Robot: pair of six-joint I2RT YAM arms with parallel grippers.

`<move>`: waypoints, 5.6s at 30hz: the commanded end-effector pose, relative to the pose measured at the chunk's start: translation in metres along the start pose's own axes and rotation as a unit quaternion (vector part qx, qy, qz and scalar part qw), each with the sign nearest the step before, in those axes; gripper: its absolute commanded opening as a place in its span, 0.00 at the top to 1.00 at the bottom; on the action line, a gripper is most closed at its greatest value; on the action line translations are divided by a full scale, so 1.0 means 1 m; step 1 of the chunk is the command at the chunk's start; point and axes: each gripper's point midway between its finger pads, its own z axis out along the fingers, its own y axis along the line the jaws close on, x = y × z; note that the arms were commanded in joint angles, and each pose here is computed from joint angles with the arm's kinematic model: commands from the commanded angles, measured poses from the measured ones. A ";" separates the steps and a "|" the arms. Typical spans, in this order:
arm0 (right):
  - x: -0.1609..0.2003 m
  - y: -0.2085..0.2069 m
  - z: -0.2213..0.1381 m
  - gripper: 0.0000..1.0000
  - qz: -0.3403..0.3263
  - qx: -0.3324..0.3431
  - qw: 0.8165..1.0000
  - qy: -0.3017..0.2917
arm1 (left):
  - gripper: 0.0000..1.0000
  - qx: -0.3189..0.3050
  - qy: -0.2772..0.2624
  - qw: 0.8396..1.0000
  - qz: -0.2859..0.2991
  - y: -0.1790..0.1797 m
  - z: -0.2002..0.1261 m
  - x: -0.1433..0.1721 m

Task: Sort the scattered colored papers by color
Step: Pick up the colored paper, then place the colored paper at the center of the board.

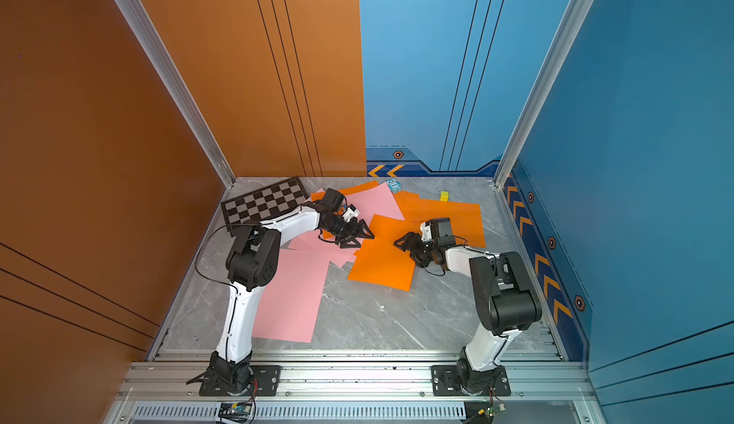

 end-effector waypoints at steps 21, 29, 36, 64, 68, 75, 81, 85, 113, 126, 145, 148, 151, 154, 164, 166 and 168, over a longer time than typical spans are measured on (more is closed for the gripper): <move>-0.011 0.021 -0.046 1.00 -0.147 0.079 0.986 0.012 | 0.20 0.011 -0.025 0.999 0.023 -0.029 -0.026 -0.007; -0.017 0.073 -0.079 1.00 -0.266 0.077 0.961 -0.027 | 0.09 0.018 -0.069 0.994 0.083 -0.058 -0.047 -0.024; -0.005 0.113 -0.100 1.00 -0.377 0.113 0.918 -0.046 | 0.00 0.117 -0.132 0.971 0.164 -0.108 -0.068 -0.041; 0.011 0.144 -0.199 1.00 -0.335 -0.041 0.931 -0.139 | 0.12 0.444 -0.124 0.849 0.258 -0.224 -0.099 0.007; 0.004 0.133 -0.200 1.00 -0.319 -0.027 0.936 -0.147 | 0.31 0.451 -0.118 0.848 0.253 -0.222 -0.104 0.010; -0.009 0.106 -0.192 1.00 -0.285 0.015 0.946 -0.154 | 0.60 0.448 -0.115 0.852 0.246 -0.218 -0.110 0.011; -0.015 0.098 -0.189 1.00 -0.274 0.026 0.949 -0.154 | 0.84 0.444 -0.115 0.856 0.240 -0.210 -0.109 0.010; -0.018 0.094 -0.190 1.00 -0.266 0.033 0.950 -0.159 | 1.00 0.442 -0.125 0.856 0.235 -0.208 -0.111 0.008; -0.049 0.006 -0.217 0.04 -0.086 0.140 0.962 -0.218 | 1.00 0.185 -0.096 0.975 0.082 -0.117 0.019 0.031; -0.045 0.002 -0.200 0.03 -0.073 0.110 0.972 -0.196 | 1.00 0.048 -0.047 0.997 0.033 -0.048 0.047 0.084; -0.032 -0.009 -0.187 0.03 -0.068 0.110 0.976 -0.178 | 1.00 -0.087 -0.066 0.992 0.061 -0.020 0.050 0.092; -0.032 -0.008 -0.187 0.03 -0.069 0.109 0.976 -0.178 | 1.00 -0.084 -0.060 0.993 0.061 -0.020 0.052 0.091; -0.030 -0.009 -0.187 0.03 -0.071 0.111 0.975 -0.180 | 1.00 -0.085 -0.054 0.993 0.065 -0.020 0.052 0.092; -0.029 -0.011 -0.187 0.02 -0.069 0.113 0.975 -0.180 | 1.00 -0.093 -0.051 0.992 0.065 -0.018 0.048 0.094; -0.029 -0.024 -0.176 0.02 -0.055 0.125 0.975 -0.175 | 0.42 -0.120 -0.061 0.988 0.078 -0.027 0.024 0.094; -0.031 -0.030 -0.173 0.02 -0.048 0.133 0.975 -0.172 | 0.32 -0.129 -0.066 0.986 0.085 -0.033 0.017 0.091; -0.032 -0.035 -0.170 0.01 -0.041 0.141 0.975 -0.169 | 0.26 -0.137 -0.070 0.984 0.093 -0.039 0.010 0.087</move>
